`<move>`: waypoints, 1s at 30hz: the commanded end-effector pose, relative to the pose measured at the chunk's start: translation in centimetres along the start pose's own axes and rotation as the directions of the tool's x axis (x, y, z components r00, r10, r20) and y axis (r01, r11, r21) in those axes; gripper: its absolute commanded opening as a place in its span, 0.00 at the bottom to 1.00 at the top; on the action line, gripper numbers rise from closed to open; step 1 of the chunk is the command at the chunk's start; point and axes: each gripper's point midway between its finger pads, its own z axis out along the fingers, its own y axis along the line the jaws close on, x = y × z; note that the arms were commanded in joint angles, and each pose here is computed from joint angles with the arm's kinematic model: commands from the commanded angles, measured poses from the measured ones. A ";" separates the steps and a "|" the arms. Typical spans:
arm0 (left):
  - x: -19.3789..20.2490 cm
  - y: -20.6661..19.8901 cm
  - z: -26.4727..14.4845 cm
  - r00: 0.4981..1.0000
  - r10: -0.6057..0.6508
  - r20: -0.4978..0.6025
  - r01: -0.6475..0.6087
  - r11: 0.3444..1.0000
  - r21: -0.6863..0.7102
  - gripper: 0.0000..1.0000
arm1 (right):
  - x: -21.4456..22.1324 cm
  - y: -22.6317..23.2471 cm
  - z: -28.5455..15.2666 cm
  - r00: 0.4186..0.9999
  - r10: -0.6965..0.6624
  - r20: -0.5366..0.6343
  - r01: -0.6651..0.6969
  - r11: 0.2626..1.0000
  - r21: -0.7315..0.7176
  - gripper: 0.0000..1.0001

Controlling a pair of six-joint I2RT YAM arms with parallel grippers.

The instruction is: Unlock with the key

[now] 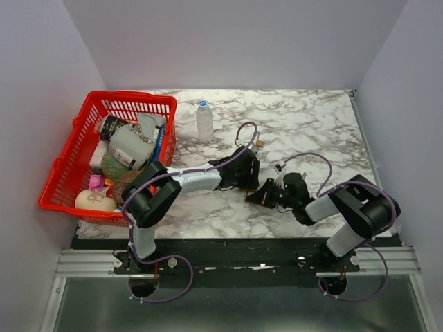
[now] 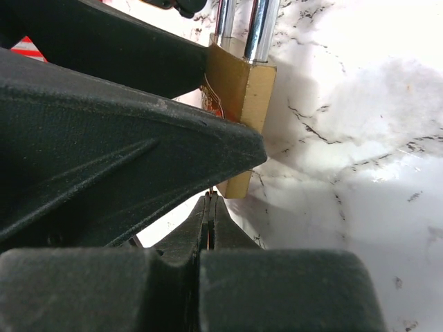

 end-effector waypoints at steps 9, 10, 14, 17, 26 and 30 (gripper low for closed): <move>-0.2 -0.2 0.1 1.000 0.001 -0.010 -0.001 1.000 0.010 0.00 | -0.3 -0.4 0.4 1.000 -0.006 0.019 0.006 1.000 0.012 0.01; -0.2 -0.2 0.1 1.000 0.001 -0.010 -0.001 1.000 0.010 0.00 | -0.3 -0.4 0.4 1.000 -0.005 0.018 0.005 1.000 0.013 0.01; -0.2 -0.2 0.0 1.000 0.001 -0.009 -0.001 1.000 0.011 0.00 | -0.4 -0.5 0.5 1.000 -0.005 0.025 0.004 1.000 0.017 0.01; -0.2 -0.2 0.0 1.000 0.003 -0.010 -0.003 1.000 0.010 0.00 | -0.5 -0.5 0.5 0.999 -0.008 0.032 0.007 1.000 0.017 0.01; -0.1 -0.1 0.0 1.000 0.004 -0.013 -0.004 1.000 0.008 0.00 | -1.6 0.1 0.4 0.997 -0.031 0.072 0.030 0.999 0.009 0.01; 0.0 0.0 0.0 1.000 0.006 -0.013 -0.006 1.000 0.004 0.00 | -1.9 0.1 0.1 0.995 -0.038 0.096 0.037 0.999 0.011 0.01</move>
